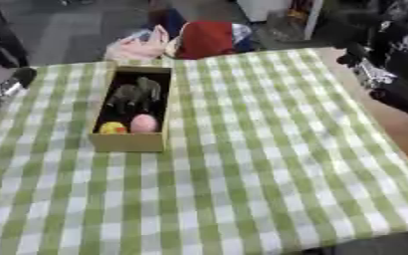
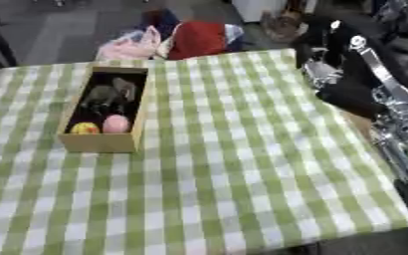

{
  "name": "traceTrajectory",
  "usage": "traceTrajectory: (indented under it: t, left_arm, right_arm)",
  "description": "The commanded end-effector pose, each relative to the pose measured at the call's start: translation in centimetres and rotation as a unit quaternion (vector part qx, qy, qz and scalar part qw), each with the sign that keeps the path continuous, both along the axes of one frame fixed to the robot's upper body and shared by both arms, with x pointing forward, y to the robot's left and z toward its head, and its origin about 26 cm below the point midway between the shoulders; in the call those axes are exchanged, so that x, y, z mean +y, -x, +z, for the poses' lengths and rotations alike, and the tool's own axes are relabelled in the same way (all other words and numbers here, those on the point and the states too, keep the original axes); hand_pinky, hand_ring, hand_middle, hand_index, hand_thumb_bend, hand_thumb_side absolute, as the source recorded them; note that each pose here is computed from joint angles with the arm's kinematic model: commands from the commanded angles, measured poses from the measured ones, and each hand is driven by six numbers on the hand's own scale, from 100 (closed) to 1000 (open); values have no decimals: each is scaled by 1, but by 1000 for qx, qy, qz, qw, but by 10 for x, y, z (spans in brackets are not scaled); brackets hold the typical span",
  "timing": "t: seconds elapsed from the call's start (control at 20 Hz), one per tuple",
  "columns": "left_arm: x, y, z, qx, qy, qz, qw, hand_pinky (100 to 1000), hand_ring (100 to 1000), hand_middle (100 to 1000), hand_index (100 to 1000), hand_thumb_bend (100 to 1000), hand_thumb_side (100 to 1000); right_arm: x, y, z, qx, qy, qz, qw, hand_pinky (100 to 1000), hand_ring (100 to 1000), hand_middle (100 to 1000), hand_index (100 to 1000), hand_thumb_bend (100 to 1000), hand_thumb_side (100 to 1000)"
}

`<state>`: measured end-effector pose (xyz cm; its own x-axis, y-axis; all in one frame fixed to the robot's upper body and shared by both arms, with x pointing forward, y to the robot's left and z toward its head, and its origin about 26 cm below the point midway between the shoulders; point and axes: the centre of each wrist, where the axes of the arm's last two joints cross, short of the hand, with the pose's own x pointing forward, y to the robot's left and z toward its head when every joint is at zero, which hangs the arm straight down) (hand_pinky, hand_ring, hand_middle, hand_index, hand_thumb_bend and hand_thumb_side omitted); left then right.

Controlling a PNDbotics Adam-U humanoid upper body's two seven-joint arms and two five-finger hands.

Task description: Pick up objects on the table and place them in the box.

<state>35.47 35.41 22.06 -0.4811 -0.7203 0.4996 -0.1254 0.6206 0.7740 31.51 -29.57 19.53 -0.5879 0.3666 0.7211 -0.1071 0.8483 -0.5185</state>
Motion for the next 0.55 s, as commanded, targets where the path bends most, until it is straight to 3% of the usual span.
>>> traceTrajectory:
  t: [0.05, 0.55]
  left_arm:
    - [2, 9, 8, -37, 96, 15, 995, 634, 563, 601, 690, 240, 646]
    - [-11, 18, -15, -10, 178, 18, 984, 635, 569, 607, 705, 208, 670]
  right_arm:
    - [-3, 2, 7, -13, 5, -4, 1000, 697, 781, 652, 906, 100, 443]
    - [2, 7, 0, -21, 9, 6, 1000, 700, 785, 658, 895, 100, 356]
